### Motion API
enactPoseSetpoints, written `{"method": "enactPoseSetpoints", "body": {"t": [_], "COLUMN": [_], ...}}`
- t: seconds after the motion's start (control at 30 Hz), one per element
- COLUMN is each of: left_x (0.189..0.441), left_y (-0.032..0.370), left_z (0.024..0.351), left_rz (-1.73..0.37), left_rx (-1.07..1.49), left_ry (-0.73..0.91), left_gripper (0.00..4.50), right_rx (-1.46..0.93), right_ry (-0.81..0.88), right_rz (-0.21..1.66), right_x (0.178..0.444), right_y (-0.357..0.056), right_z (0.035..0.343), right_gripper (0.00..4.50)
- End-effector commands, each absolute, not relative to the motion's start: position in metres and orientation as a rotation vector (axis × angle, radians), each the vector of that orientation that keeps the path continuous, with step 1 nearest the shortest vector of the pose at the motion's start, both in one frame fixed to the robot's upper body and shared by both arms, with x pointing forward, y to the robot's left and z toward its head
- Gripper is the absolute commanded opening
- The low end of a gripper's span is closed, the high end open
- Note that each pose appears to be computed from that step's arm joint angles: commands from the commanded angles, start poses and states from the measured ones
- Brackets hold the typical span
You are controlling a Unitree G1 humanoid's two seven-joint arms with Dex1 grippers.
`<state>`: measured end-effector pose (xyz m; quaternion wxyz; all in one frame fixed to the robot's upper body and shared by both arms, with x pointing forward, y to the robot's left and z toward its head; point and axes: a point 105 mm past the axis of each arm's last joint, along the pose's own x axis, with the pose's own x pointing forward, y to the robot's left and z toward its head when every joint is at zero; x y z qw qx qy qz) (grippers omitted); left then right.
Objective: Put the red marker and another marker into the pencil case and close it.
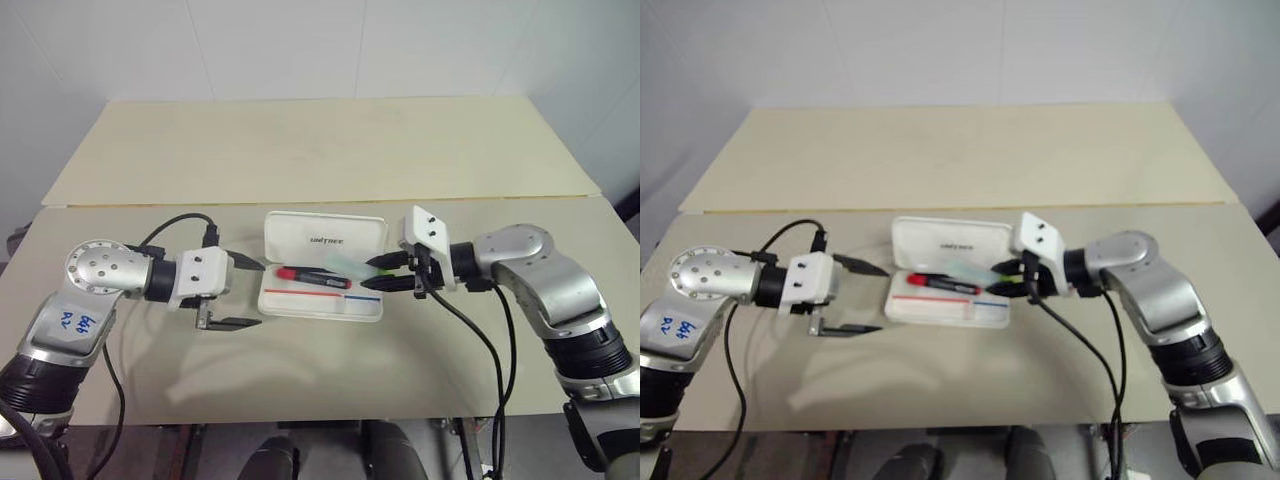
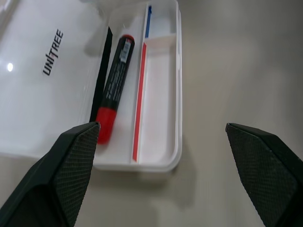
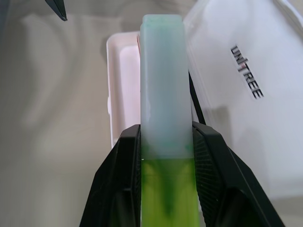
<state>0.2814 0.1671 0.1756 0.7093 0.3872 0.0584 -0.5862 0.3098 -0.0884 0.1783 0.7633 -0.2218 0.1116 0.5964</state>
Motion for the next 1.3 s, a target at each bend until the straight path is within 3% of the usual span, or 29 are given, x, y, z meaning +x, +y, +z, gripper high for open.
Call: {"method": "enactPoseSetpoints", "body": {"t": [0.03,0.7,1.3], "left_x": [0.282,0.279,0.275], "left_y": [0.178,0.185,0.191], "left_z": [0.183,0.184,0.184], "left_rz": [-1.267,-1.237,-1.198], "left_rx": [0.886,0.888,0.887], "left_ry": [0.117,0.127,0.134], "left_gripper": [4.50,4.50,4.50], "right_rx": [-0.486,-0.406,-0.439], "right_ry": [0.211,0.199,0.209], "right_rz": [1.316,1.452,1.486], "right_x": [0.309,0.292,0.298], "right_y": [-0.071,-0.013,-0.001], "right_z": [0.181,0.171,0.157], "right_gripper": [1.10,1.10,1.10]}}
